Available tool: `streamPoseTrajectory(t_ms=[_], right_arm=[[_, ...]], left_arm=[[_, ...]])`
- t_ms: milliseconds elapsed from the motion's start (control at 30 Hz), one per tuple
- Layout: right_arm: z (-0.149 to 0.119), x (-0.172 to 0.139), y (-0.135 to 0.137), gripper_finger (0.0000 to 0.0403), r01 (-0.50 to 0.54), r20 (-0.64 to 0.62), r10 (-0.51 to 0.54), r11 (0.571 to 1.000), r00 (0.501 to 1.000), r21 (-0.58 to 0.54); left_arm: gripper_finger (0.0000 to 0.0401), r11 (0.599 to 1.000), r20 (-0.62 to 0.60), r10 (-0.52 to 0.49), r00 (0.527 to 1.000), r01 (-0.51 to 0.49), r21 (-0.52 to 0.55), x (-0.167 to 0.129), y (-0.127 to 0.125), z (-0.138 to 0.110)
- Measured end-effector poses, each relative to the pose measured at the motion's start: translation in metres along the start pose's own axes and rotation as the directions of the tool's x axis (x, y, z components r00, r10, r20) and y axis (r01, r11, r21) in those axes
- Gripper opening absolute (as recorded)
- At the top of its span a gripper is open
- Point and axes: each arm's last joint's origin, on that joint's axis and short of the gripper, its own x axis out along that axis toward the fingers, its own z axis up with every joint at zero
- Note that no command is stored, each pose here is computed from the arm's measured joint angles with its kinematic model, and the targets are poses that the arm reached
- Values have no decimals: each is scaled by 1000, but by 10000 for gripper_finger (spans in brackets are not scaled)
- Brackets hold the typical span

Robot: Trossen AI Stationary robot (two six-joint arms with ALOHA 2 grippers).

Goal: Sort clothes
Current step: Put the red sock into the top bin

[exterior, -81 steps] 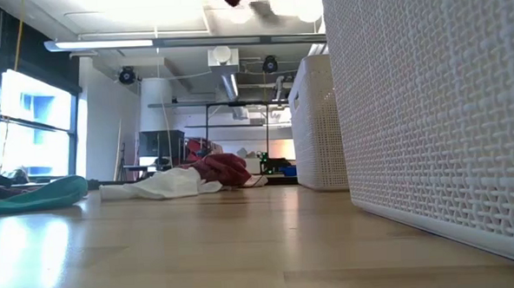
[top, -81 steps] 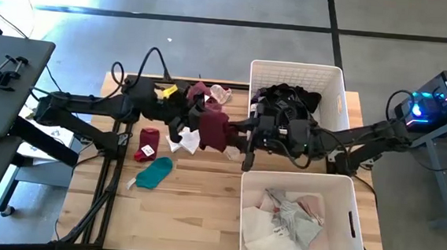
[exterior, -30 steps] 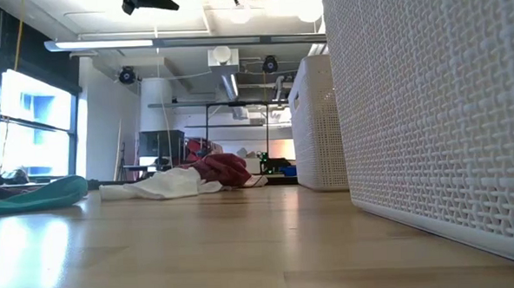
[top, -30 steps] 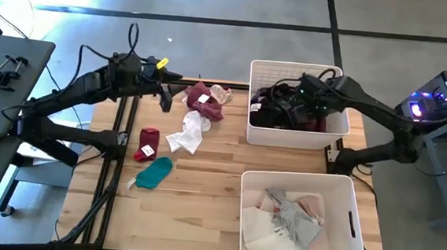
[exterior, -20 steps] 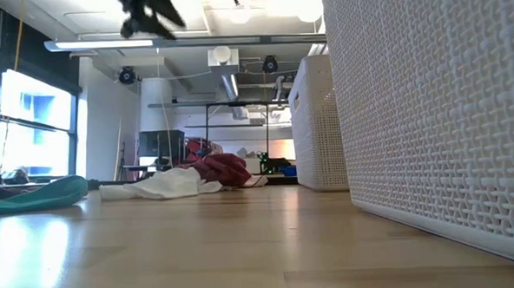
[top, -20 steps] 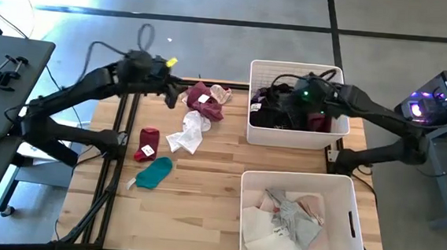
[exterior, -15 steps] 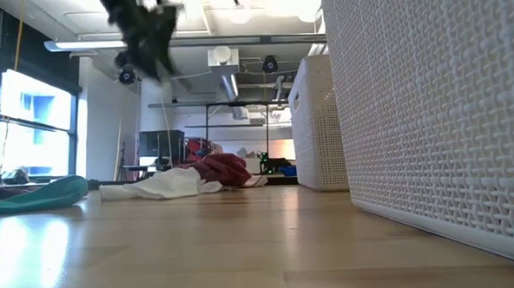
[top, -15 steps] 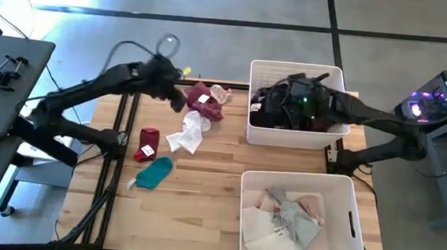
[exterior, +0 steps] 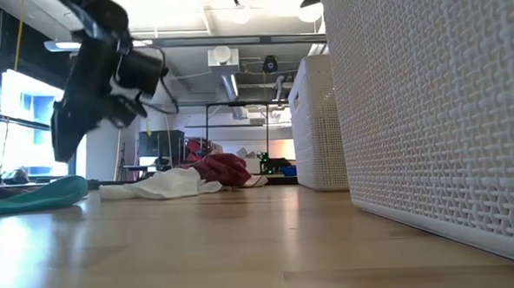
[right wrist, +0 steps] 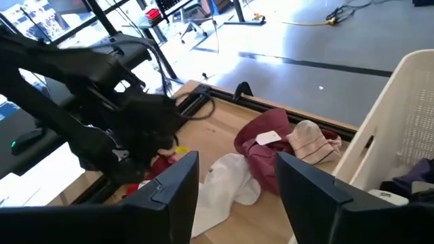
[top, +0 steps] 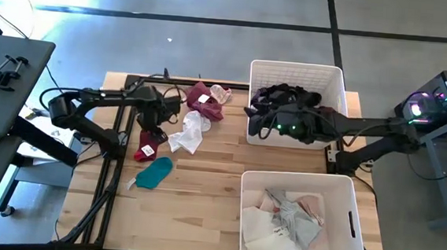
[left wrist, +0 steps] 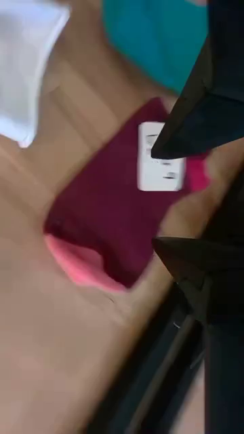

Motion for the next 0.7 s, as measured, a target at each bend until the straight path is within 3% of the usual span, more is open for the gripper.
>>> streamPoseTrajectory(t_ms=[200, 367, 467, 700], right_arm=[[-2, -5, 7, 181, -11, 32, 11, 1000, 999, 2], [0, -4, 8, 181, -18, 46, 17, 1000, 999, 15], [1, -4, 8, 181, -24, 59, 23, 999, 998, 25], [3, -5, 10, 181, -24, 89, 20, 999, 996, 42]], left_arm=[[186, 996, 93, 83, 992, -78, -52, 35, 2, 2], [174, 997, 143, 53, 988, -46, -55, 52, 1, 2], [138, 999, 158, 22, 987, -15, -43, 57, -1, 2], [12, 999, 160, -27, 987, 30, -18, 56, -2, 3]])
